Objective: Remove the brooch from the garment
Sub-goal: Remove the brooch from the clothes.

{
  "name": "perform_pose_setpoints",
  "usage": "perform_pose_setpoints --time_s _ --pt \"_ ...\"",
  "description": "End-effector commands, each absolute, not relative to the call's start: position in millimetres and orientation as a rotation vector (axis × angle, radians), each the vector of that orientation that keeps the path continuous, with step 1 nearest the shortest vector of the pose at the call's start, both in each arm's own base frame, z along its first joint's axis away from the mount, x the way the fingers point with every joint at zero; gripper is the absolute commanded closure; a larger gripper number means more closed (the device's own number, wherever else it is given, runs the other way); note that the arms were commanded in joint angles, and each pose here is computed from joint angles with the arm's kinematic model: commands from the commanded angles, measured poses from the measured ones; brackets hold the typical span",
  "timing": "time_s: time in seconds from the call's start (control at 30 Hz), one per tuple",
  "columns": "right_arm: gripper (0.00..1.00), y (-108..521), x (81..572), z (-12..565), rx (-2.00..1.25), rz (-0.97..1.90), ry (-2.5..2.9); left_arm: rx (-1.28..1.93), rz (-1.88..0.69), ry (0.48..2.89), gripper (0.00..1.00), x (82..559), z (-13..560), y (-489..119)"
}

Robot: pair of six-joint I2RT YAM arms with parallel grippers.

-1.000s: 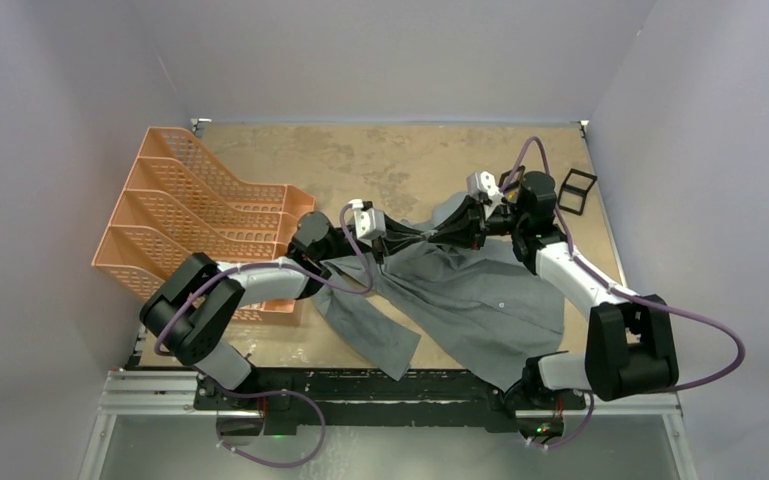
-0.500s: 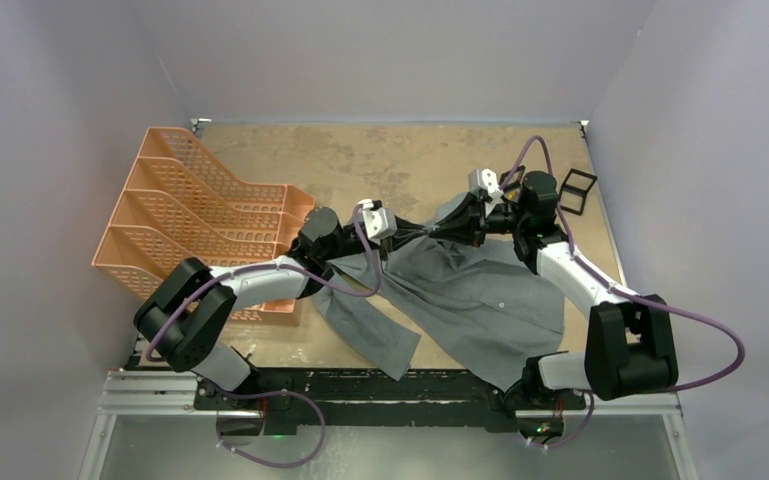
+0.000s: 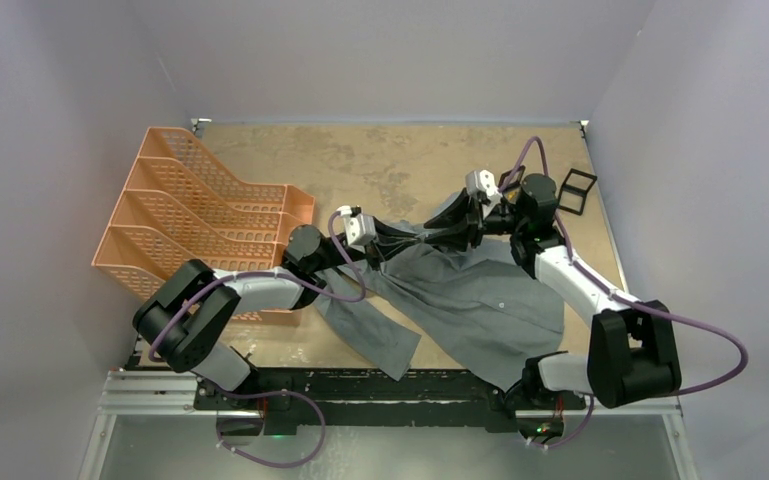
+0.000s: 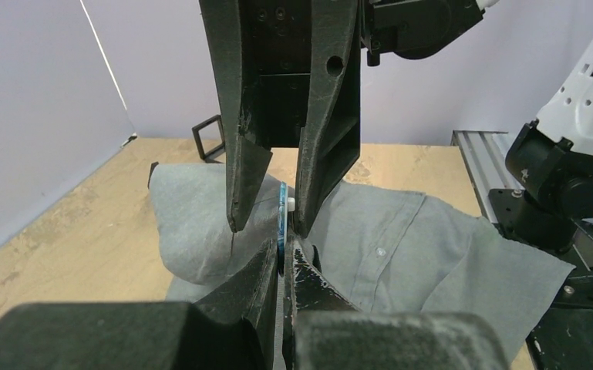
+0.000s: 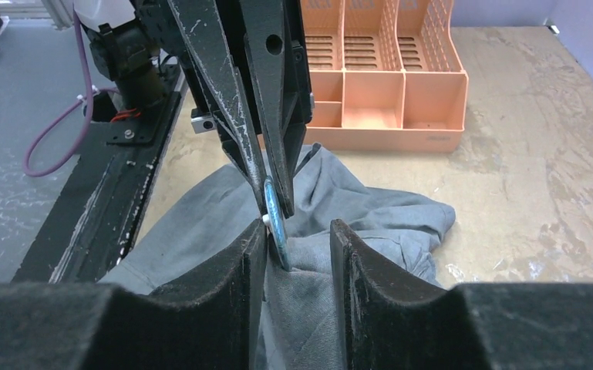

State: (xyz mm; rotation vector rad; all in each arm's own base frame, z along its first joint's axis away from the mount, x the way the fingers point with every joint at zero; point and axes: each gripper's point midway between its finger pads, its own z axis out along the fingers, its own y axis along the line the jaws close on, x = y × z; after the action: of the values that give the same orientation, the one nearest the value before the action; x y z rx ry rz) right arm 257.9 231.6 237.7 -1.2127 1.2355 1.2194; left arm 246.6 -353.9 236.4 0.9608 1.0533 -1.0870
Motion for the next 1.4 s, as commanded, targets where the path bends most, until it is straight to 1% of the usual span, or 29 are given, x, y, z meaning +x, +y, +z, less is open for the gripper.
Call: perform_pose_setpoints --time_s 0.0,0.2,0.33,0.47,0.97,1.37 --pt "0.62 227.9 257.5 253.7 -1.216 1.172 1.177 0.945 -1.114 0.924 1.0 232.6 270.7 -347.5" --pt "0.62 227.0 253.6 252.0 -1.234 1.181 1.162 0.932 -1.111 0.912 1.0 231.0 277.9 -344.4" --pt "0.65 227.3 252.3 253.6 -1.245 1.181 1.145 0.928 -1.132 0.899 1.0 227.7 280.3 -344.5" --pt "0.66 227.0 248.0 256.3 -1.241 1.209 1.146 0.931 -1.146 0.888 1.0 226.7 281.9 -345.7" --pt "0.66 226.6 237.6 266.9 -1.244 1.228 1.102 0.935 -1.163 0.895 1.0 228.0 277.4 -349.9" --pt "0.62 227.0 237.1 267.5 -1.218 1.238 1.103 0.918 -1.164 0.895 1.0 230.7 279.1 -351.7"
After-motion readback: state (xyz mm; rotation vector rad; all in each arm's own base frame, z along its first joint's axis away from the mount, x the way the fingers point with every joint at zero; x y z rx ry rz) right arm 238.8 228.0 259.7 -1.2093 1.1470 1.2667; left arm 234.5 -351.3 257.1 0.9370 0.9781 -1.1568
